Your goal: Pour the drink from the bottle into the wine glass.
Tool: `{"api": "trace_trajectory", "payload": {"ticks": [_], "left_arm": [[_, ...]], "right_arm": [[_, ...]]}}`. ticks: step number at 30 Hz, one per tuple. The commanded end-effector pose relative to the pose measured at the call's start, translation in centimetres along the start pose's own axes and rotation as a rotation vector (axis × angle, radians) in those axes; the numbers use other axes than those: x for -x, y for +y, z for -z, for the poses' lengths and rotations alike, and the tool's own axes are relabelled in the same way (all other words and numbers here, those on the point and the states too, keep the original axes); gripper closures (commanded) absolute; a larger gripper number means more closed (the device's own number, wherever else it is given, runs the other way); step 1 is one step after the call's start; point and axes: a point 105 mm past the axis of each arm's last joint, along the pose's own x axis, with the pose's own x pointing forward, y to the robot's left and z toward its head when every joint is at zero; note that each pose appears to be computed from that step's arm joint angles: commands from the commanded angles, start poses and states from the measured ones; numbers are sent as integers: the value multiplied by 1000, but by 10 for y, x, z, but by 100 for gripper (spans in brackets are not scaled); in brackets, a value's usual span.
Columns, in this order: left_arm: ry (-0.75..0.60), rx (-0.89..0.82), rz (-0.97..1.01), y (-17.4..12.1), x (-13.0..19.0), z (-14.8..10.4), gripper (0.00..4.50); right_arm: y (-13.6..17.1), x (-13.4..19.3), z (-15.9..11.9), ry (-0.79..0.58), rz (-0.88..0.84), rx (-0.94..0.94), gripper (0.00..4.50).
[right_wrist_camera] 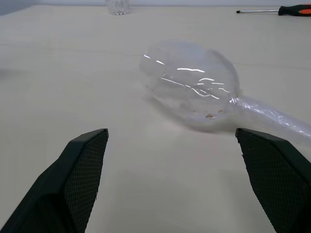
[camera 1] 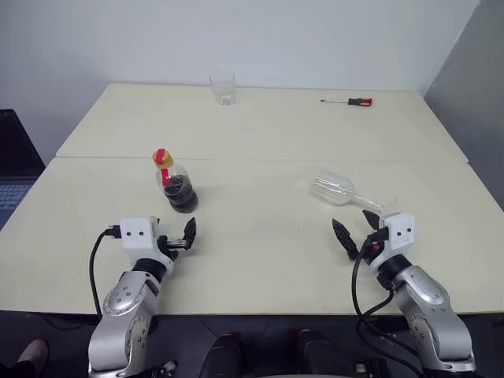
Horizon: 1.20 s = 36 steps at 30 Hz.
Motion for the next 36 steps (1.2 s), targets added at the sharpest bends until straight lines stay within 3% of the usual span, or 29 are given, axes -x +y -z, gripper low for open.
{"api": "trace_trajectory", "payload": {"ticks": [1, 19, 26, 36], "left_arm": [[-44, -4, 16, -6, 6, -11, 0], [-57, -13, -31, -4, 11, -11, 0], [-91, -35, -69, 4, 7, -20, 0], [-171, -104, -145, 13, -9, -39, 0]], "right_arm": [[-14, 9, -17, -49, 97, 79, 3], [-9, 15, -10, -25, 108, 59, 3], [5, 6, -21, -57, -20, 47, 3], [47, -5, -53, -87, -346, -81, 3]]}}
